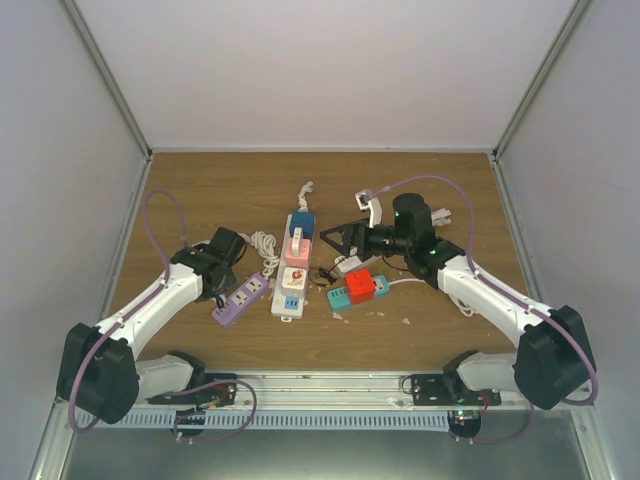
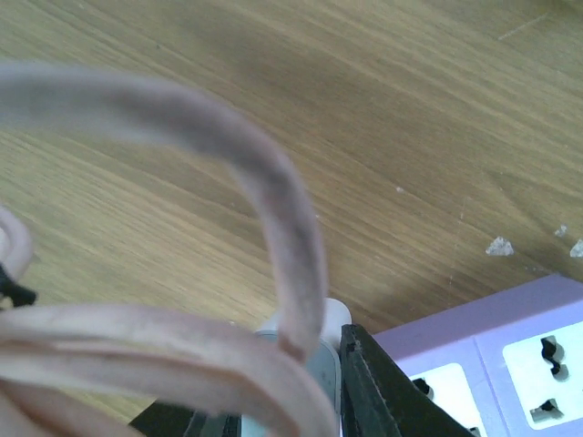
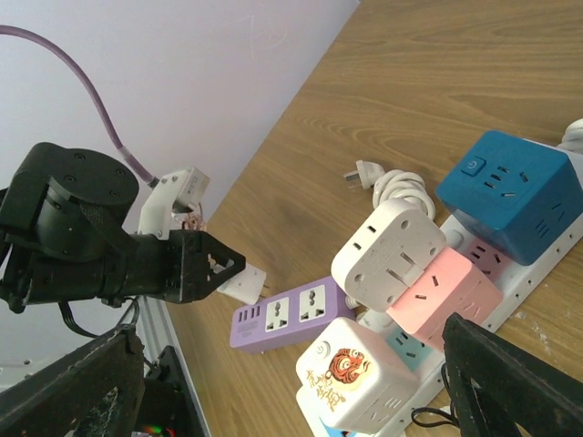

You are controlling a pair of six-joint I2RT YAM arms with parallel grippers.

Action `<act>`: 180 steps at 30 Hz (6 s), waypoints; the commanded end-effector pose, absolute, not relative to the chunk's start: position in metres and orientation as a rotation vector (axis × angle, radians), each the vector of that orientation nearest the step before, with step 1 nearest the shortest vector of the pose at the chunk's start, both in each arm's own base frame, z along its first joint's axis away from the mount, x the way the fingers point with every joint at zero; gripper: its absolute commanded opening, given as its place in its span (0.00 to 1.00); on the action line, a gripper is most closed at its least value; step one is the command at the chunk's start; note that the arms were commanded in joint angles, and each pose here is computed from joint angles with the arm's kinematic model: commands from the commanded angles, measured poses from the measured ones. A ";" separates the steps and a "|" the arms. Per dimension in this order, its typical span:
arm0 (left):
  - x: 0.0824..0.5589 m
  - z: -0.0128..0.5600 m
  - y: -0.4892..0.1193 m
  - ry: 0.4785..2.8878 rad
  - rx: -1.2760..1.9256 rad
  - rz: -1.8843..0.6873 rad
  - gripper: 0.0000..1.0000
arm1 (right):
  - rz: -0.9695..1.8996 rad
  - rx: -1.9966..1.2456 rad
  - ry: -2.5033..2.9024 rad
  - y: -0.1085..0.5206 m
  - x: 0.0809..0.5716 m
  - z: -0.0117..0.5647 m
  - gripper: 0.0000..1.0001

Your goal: Insert the plug

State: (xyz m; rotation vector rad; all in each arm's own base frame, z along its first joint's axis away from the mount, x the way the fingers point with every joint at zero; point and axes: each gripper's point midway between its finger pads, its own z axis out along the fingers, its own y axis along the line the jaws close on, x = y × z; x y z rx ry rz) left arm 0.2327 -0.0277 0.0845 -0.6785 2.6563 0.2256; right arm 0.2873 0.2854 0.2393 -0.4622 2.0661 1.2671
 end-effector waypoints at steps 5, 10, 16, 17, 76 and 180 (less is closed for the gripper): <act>0.242 0.091 -0.010 2.589 -0.695 0.363 0.00 | 1.251 -0.448 2.023 0.280 0.292 0.248 0.89; 0.234 0.073 -0.017 2.658 -0.698 0.320 0.00 | 1.248 -0.444 2.031 0.279 0.291 0.244 0.89; 0.219 0.078 -0.034 2.741 -0.682 0.207 0.00 | 1.245 -0.440 2.041 0.278 0.291 0.238 0.90; 0.217 0.081 -0.038 2.757 -0.683 0.176 0.00 | 1.244 -0.436 2.045 0.278 0.292 0.237 0.90; 0.208 0.100 -0.122 2.700 0.004 0.093 0.00 | 1.152 -0.321 2.030 0.258 0.295 0.234 0.90; 0.231 0.371 -0.118 1.899 -0.013 -0.428 0.99 | 0.191 0.176 1.833 0.066 0.272 0.336 1.00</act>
